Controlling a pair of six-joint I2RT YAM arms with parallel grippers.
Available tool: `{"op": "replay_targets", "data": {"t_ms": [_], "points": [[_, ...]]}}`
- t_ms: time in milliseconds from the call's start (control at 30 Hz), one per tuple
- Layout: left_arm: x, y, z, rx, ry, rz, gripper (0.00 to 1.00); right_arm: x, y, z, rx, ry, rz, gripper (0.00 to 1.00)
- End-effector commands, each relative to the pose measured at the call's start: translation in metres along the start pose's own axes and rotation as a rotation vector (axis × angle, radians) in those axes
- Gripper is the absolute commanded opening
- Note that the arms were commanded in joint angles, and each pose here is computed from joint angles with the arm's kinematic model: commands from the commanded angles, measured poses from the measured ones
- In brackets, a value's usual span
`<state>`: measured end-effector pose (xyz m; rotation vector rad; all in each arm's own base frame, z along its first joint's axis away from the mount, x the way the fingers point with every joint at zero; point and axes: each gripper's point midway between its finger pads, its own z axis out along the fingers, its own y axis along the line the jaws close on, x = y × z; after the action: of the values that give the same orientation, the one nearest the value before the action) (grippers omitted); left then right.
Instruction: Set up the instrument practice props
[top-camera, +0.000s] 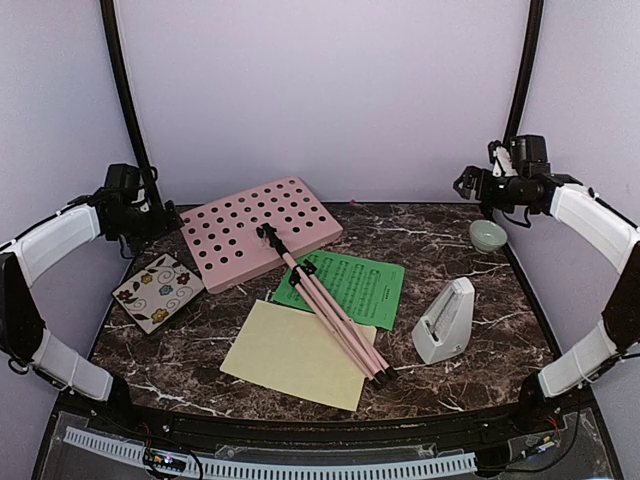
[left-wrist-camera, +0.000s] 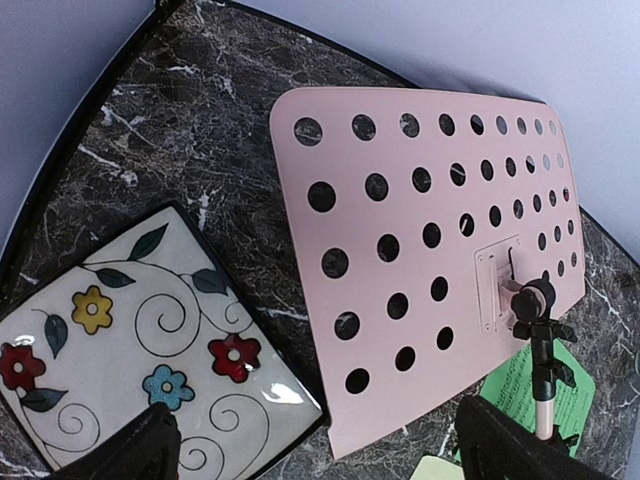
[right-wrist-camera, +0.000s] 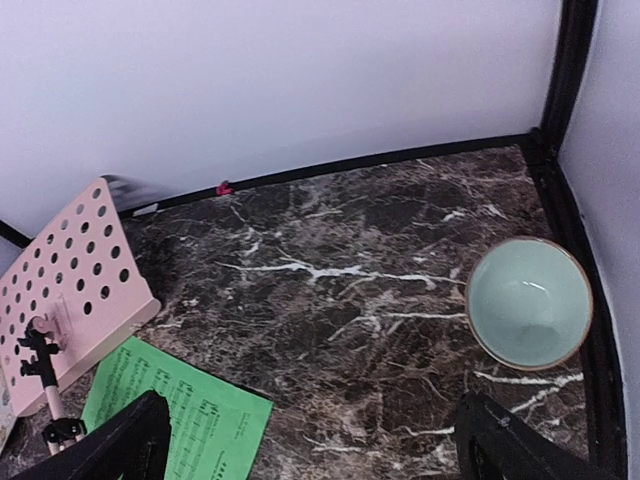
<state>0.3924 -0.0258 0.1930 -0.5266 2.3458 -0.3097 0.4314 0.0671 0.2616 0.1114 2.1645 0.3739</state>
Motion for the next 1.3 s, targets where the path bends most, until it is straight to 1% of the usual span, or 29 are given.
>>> {"op": "replay_targets", "data": {"t_ms": [0,100,200,267,333,433,600,733,833,1133,1267], "points": [[0.004,-0.016,-0.001,0.116,0.015,-0.028,0.99,-0.028,0.051,-0.001,-0.188,-0.042,-0.045,1.0],[0.016,-0.046,0.0,0.272,0.052,-0.047,0.99,-0.027,0.078,0.005,-0.254,-0.027,-0.069,1.0],[0.034,-0.087,-0.003,0.427,0.012,-0.065,0.99,-0.022,0.103,0.009,-0.302,-0.013,-0.102,1.0],[0.054,-0.107,0.001,0.479,0.03,-0.103,0.99,-0.018,0.117,0.01,-0.325,-0.001,-0.118,1.0],[0.071,-0.122,0.007,0.517,0.055,-0.135,0.94,-0.014,0.129,0.011,-0.345,0.014,-0.128,1.0],[0.087,-0.141,0.012,0.573,0.047,-0.161,0.92,-0.008,0.143,0.012,-0.375,0.029,-0.144,1.0],[0.111,-0.167,0.032,0.658,0.066,-0.185,0.87,0.008,0.156,0.012,-0.408,0.07,-0.155,1.0],[0.128,-0.186,0.052,0.714,0.113,-0.173,0.76,0.015,0.158,0.01,-0.412,0.086,-0.163,1.0],[0.138,-0.191,0.07,0.716,0.133,-0.206,0.7,0.016,0.157,0.007,-0.411,0.086,-0.165,1.0],[0.161,-0.221,0.1,0.779,0.174,-0.269,0.55,0.02,0.153,-0.001,-0.397,0.097,-0.179,1.0],[0.164,-0.23,0.104,0.808,0.151,-0.293,0.51,0.022,0.149,-0.004,-0.384,0.101,-0.191,1.0]]}}
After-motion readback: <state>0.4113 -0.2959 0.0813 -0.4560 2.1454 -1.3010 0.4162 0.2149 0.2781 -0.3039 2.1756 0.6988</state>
